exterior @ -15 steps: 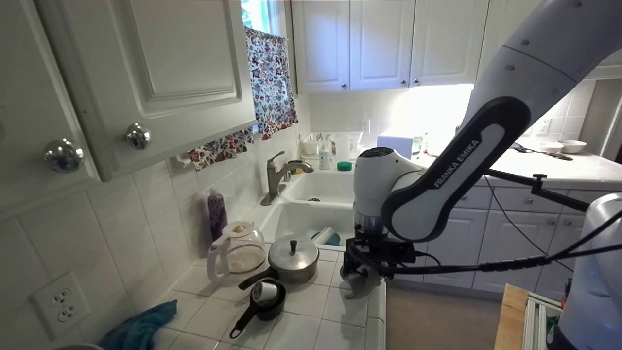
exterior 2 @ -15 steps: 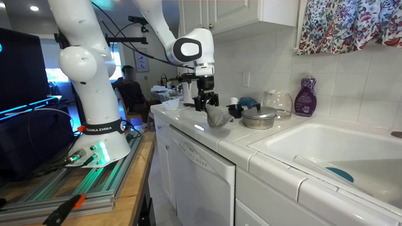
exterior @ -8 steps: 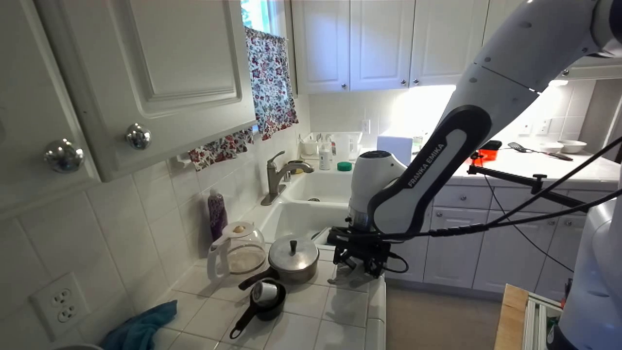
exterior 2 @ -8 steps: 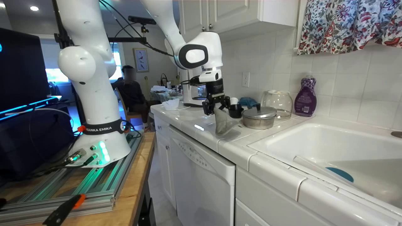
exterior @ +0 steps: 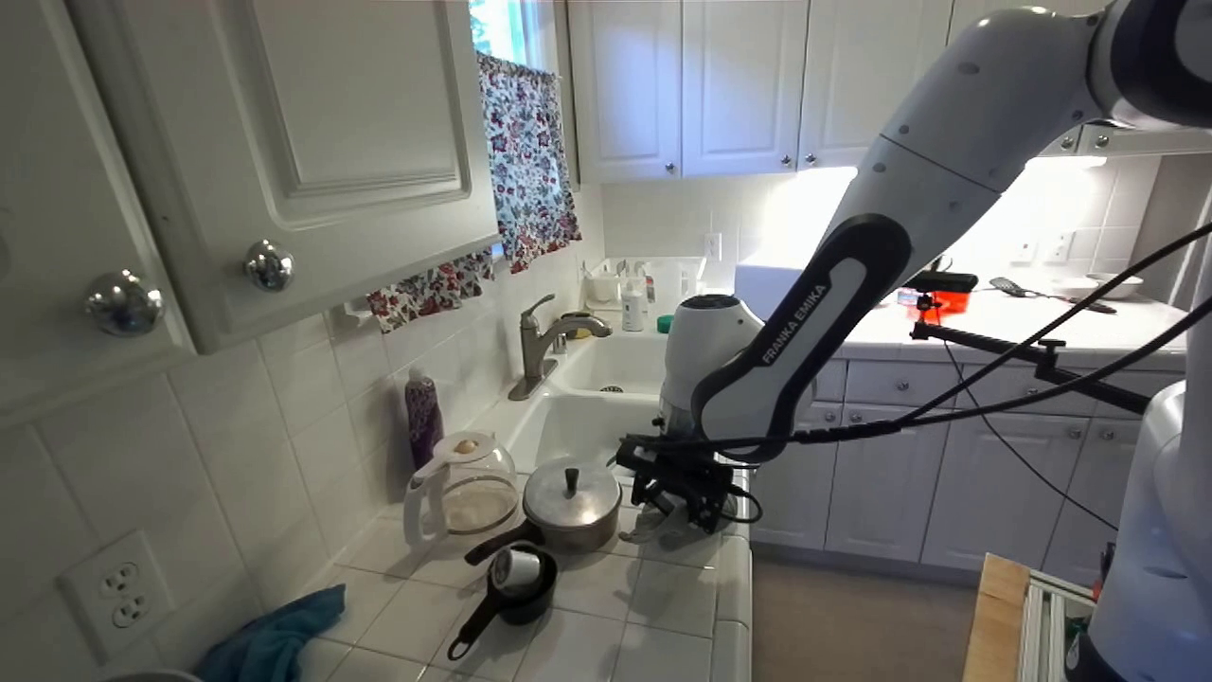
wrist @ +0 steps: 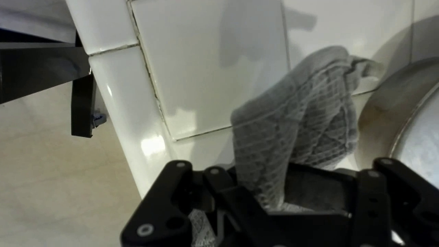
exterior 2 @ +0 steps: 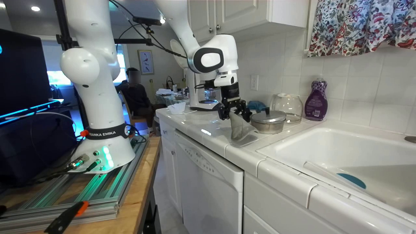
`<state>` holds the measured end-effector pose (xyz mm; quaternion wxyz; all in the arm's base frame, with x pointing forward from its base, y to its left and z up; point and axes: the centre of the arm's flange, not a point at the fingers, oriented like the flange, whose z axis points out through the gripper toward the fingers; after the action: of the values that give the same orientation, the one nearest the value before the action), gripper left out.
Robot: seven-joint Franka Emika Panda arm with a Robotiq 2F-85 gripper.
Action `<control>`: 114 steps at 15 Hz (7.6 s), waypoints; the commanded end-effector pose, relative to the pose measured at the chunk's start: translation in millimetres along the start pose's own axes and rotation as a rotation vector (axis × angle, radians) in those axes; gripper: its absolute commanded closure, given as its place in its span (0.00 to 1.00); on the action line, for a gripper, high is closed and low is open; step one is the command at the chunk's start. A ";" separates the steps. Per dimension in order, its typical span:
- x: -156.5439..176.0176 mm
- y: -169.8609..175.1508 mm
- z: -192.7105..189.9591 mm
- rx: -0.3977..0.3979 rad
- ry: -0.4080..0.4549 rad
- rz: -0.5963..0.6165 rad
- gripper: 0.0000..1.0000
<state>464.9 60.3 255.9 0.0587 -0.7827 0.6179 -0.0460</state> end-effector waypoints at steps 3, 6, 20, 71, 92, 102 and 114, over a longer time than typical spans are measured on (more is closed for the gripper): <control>-13.0 -13.3 5.1 -0.127 -0.023 -0.181 1.00; -11.3 -12.0 -2.4 -0.213 -0.034 -0.273 1.00; -3.1 -28.2 -9.1 -0.303 0.015 -0.382 0.41; -58.1 19.4 33.9 -0.061 0.039 -0.350 1.00; -11.7 -95.9 76.1 -0.043 0.065 -0.497 1.00; -51.0 -113.7 81.6 -0.089 0.006 -0.897 1.00; -84.4 -31.5 17.3 -0.087 -0.070 -0.989 0.47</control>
<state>535.1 149.9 215.4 0.0031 -0.9869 0.1599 -0.0217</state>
